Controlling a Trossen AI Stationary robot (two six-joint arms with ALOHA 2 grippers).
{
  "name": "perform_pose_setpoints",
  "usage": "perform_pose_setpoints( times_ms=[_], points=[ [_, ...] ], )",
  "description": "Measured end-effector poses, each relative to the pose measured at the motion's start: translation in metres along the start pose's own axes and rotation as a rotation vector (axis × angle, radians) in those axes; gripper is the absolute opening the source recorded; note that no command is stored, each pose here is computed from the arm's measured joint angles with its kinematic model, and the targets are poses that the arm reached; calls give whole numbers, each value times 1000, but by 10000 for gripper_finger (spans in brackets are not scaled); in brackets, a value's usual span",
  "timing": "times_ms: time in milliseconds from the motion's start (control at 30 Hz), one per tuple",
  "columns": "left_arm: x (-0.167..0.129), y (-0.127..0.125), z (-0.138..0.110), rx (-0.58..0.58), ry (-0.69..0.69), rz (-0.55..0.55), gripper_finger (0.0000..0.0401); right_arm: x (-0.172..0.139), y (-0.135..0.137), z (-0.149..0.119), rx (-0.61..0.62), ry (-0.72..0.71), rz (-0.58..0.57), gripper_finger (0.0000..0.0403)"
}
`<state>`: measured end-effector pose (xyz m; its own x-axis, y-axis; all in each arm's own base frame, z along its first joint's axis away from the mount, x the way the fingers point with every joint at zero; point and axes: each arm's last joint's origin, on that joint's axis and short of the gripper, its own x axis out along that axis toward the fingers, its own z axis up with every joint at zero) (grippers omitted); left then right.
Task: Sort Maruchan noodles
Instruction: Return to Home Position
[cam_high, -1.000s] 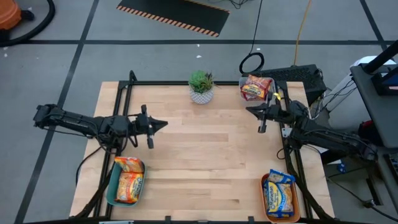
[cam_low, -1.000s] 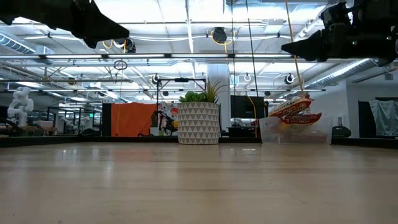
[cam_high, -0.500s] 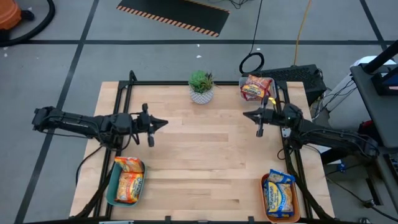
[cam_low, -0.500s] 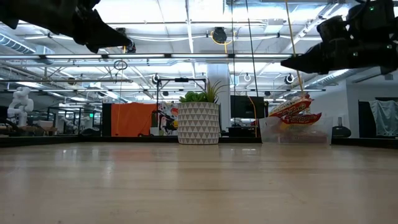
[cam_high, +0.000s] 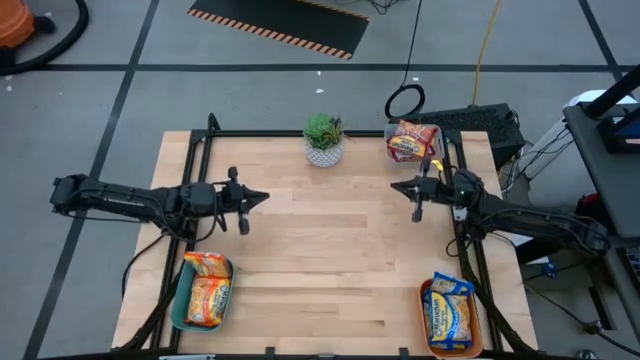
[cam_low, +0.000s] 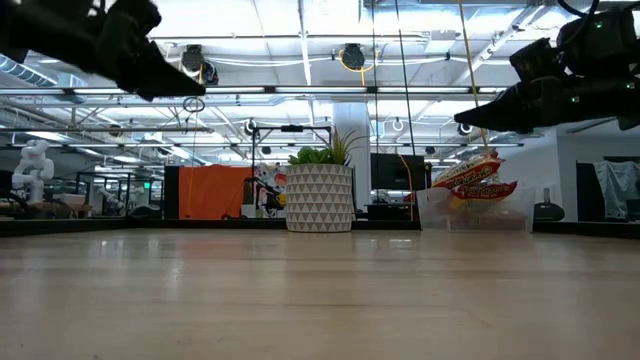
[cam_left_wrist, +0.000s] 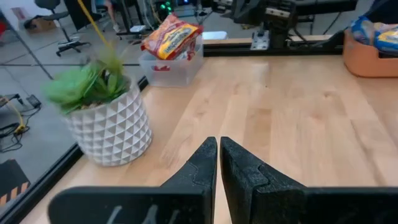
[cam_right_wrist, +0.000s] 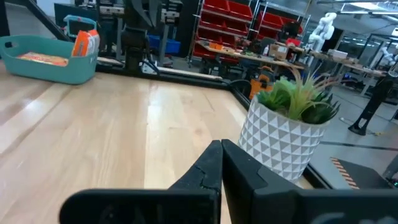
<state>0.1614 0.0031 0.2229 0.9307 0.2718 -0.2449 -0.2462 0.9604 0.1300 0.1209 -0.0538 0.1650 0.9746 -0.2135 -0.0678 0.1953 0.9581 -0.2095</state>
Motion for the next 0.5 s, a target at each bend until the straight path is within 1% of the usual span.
perform_pose_setpoints(
  times_ms=[200,333,500],
  points=[
    [-4,11,-25,-43,-36,63,26,-1,0,2,-11,-43,-10,0],
    [-12,16,-31,-61,-76,52,26,-1,0,2,-31,-44,-11,0],
    [-21,20,-38,-74,-105,40,26,-1,0,0,-21,-24,-6,0]
  ],
)
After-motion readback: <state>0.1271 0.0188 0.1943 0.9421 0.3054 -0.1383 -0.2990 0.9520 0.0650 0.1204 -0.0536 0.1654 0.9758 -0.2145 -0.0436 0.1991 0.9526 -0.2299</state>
